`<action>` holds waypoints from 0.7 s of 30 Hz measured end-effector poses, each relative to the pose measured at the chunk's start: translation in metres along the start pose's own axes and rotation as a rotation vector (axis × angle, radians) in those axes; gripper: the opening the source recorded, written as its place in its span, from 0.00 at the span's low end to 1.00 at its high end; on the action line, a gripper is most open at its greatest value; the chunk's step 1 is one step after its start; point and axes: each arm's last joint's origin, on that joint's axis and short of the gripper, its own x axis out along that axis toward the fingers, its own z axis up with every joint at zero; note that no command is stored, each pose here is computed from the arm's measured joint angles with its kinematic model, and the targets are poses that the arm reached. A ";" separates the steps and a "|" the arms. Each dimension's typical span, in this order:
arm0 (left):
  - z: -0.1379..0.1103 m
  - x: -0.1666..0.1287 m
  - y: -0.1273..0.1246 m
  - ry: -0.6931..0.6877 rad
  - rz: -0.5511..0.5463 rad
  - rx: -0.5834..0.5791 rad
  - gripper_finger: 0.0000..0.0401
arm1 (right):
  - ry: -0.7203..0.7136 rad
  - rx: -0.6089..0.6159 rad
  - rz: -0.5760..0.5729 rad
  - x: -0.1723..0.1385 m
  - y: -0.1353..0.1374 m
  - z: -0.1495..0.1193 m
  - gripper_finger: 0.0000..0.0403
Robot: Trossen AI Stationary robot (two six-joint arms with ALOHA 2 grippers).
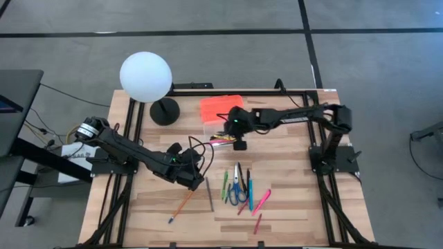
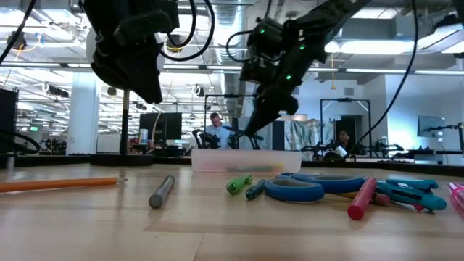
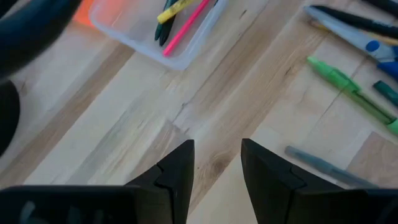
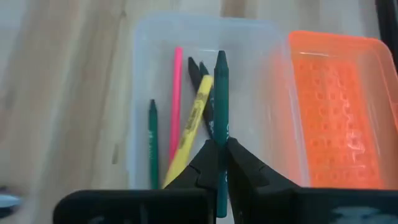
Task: Pick & place school supplies into a supply box
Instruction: Put the green crayon into the supply box
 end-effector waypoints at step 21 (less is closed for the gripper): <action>-0.012 -0.006 -0.005 -0.009 -0.001 -0.045 0.32 | 0.073 -0.063 0.026 0.023 -0.029 0.010 0.12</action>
